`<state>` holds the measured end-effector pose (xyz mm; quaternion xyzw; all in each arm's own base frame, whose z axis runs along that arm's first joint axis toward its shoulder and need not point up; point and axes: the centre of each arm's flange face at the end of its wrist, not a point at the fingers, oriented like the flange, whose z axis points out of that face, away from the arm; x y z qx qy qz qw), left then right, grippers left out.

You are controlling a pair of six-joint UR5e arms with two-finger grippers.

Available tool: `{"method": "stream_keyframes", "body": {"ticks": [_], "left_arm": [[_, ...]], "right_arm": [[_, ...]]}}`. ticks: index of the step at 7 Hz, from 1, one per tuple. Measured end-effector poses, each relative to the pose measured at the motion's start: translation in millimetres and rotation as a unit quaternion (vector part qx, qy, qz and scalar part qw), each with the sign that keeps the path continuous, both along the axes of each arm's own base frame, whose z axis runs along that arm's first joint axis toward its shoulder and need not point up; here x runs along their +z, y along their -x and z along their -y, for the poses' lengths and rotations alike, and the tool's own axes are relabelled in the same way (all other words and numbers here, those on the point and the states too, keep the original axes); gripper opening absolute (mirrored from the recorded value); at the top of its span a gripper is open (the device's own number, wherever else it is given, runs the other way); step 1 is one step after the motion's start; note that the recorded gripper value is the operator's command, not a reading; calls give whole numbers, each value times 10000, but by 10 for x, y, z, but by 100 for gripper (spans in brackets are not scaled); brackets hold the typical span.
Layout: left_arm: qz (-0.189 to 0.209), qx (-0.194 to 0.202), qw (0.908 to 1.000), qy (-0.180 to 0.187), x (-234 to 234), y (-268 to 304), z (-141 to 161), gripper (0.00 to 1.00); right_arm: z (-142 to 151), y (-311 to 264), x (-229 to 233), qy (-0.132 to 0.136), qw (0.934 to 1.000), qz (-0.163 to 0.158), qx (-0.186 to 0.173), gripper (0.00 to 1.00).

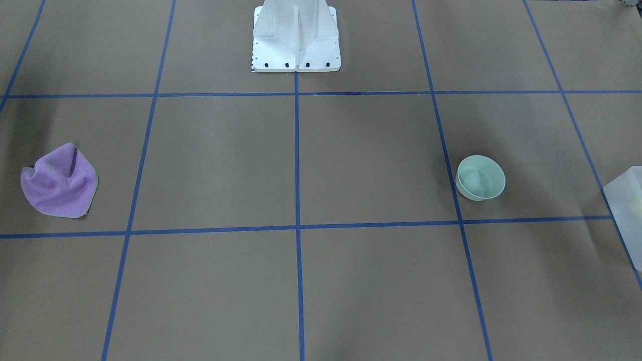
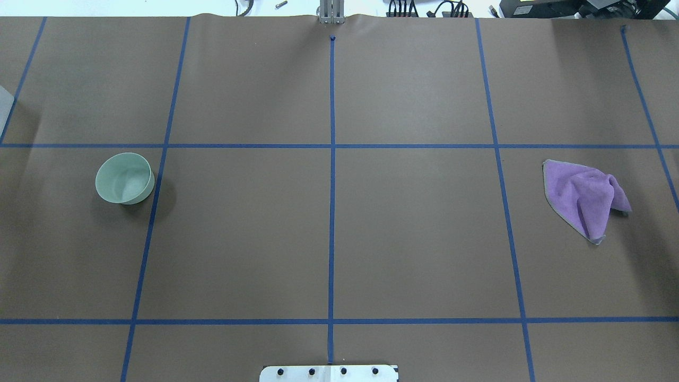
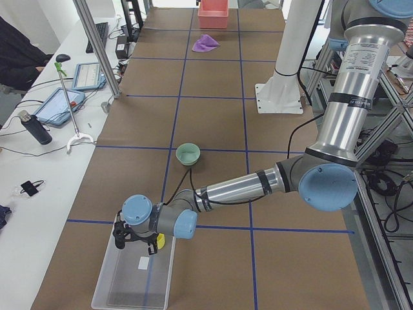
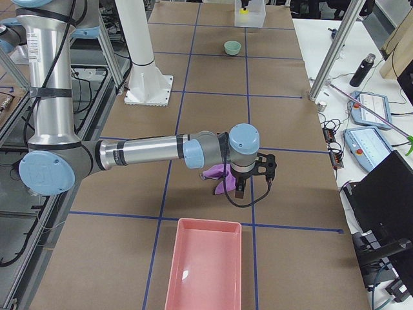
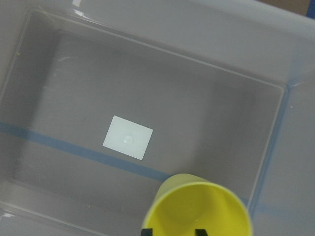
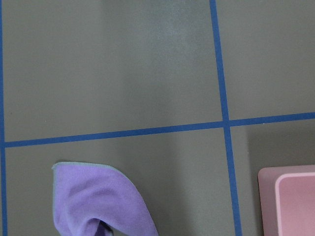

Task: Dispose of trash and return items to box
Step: 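Carry the yellow cup with the left gripper and drop it into the clear bin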

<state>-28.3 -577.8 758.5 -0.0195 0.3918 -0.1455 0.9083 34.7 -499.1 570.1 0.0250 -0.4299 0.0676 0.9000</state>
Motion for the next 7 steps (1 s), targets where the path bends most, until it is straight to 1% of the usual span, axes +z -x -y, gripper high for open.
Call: {"method": "stream_keyframes", "body": {"ticks": [1,2,4,5,6,7], "left_arm": [[-13,-19,9999,-135,-156,11,48,98],[-29,-81,9997,-223,-500,53,168,98],[-67,-254,9995,-186,-1554,92,415,98],[-164,-500,9986,-57,-2078,-79,434,98],[-310,-691,9971,118,-2518,-464,386,98],[-447,-793,9955,278,-2858,-853,296,98]], "right_arm": [[1,0,1,1,10000,0,0,100],[3,0,2,0,10000,-3,1,100],[-2,6,13,-10,10000,-49,-7,100],[-4,69,-4,-40,9999,-74,-73,100],[-10,261,-69,-110,9996,-82,-265,100],[-24,557,-137,-177,9983,-122,-543,100]]}}
